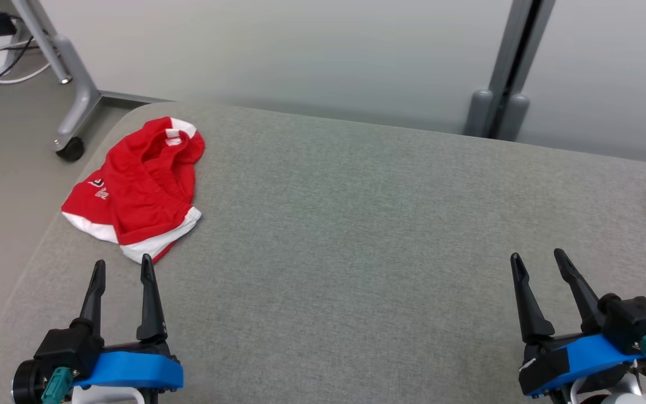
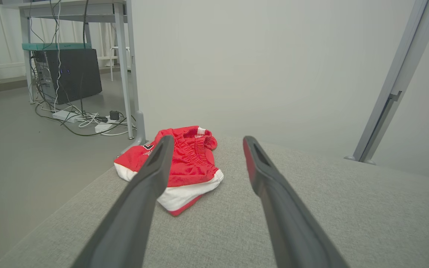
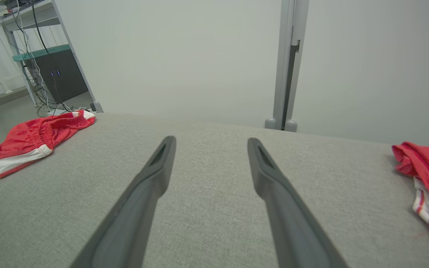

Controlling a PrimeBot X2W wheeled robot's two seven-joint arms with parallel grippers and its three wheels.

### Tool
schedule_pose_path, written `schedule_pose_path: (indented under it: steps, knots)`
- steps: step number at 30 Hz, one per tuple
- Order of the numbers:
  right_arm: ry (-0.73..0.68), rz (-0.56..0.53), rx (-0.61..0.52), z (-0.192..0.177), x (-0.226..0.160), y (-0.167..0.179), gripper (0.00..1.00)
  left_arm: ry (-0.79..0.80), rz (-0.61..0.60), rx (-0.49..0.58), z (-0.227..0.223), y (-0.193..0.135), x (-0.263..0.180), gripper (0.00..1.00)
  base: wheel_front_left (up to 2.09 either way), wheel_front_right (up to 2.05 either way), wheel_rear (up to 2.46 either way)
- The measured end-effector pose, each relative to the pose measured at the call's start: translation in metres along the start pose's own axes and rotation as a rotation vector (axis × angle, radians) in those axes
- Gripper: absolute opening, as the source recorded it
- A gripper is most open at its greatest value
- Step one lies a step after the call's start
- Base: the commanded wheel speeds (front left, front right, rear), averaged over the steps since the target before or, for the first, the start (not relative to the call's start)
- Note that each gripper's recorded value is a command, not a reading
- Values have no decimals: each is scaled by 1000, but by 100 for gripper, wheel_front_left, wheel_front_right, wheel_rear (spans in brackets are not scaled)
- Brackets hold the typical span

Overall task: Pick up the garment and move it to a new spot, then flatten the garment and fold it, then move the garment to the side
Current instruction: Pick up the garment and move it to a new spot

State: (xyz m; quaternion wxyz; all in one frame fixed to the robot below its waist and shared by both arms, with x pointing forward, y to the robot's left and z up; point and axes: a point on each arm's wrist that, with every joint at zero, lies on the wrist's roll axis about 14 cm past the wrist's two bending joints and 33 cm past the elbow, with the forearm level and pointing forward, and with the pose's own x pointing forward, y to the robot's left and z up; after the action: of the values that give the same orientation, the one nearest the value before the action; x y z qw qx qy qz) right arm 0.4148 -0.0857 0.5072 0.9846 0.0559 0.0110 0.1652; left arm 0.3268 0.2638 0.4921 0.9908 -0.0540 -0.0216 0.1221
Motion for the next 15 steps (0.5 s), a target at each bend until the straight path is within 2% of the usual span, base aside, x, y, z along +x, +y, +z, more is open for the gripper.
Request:
schedule_pose_path:
  steps: [15]
  knots:
    - [54,223,7,-21,45,75,100,-9,254,35,10,78,-42,100,0,0,0]
